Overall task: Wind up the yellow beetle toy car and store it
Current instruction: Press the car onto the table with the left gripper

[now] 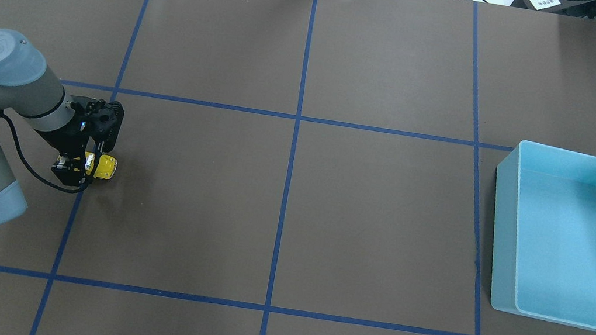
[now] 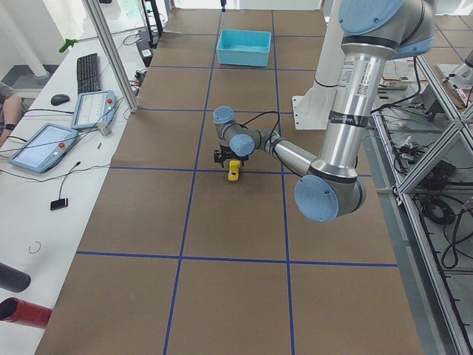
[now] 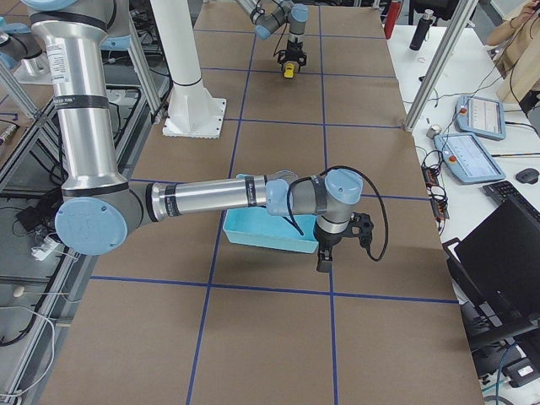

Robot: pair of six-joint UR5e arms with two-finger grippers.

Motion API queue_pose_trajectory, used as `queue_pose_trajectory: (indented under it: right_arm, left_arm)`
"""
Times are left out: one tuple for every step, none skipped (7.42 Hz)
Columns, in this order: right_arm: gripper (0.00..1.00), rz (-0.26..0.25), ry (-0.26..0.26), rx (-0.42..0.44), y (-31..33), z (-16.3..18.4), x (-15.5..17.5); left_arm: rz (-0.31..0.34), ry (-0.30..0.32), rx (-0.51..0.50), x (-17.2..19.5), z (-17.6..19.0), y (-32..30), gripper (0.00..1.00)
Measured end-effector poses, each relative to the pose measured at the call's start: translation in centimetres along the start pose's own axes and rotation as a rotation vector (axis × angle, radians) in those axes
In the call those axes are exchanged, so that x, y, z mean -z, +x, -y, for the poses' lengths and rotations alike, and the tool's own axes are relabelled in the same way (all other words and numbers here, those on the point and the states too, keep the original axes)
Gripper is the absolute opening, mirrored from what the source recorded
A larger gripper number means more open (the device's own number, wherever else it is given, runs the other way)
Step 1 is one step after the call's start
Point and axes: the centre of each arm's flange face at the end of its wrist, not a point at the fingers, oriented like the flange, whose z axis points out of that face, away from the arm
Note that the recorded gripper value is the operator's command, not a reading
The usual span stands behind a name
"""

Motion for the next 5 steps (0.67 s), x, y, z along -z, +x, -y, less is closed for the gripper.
queue_pose_trajectory:
  right_arm:
    - [1.0, 0.0, 0.0, 0.0, 0.01, 0.0, -0.02]
    - [1.0, 0.0, 0.0, 0.0, 0.01, 0.0, -0.02]
    - [1.0, 0.0, 0.0, 0.0, 0.02, 0.0, -0.02]
    - [1.0, 0.0, 0.0, 0.0, 0.02, 0.0, -0.02]
    - [1.0, 0.0, 0.0, 0.0, 0.02, 0.0, -0.02]
  left_arm:
    - [0.0, 0.001, -0.001, -0.16, -0.16, -0.02, 0.98]
    - [0.0, 0.003, -0.002, -0.16, -0.23, 0.03, 0.97]
    - [-0.003, 0.007, -0.001, -0.11, -0.23, 0.13, 0.86]
    - [-0.01, 0.011, 0.001, -0.07, -0.25, 0.26, 0.71]
    - [-0.014, 0.014, 0.001, -0.02, -0.27, 0.37, 0.51]
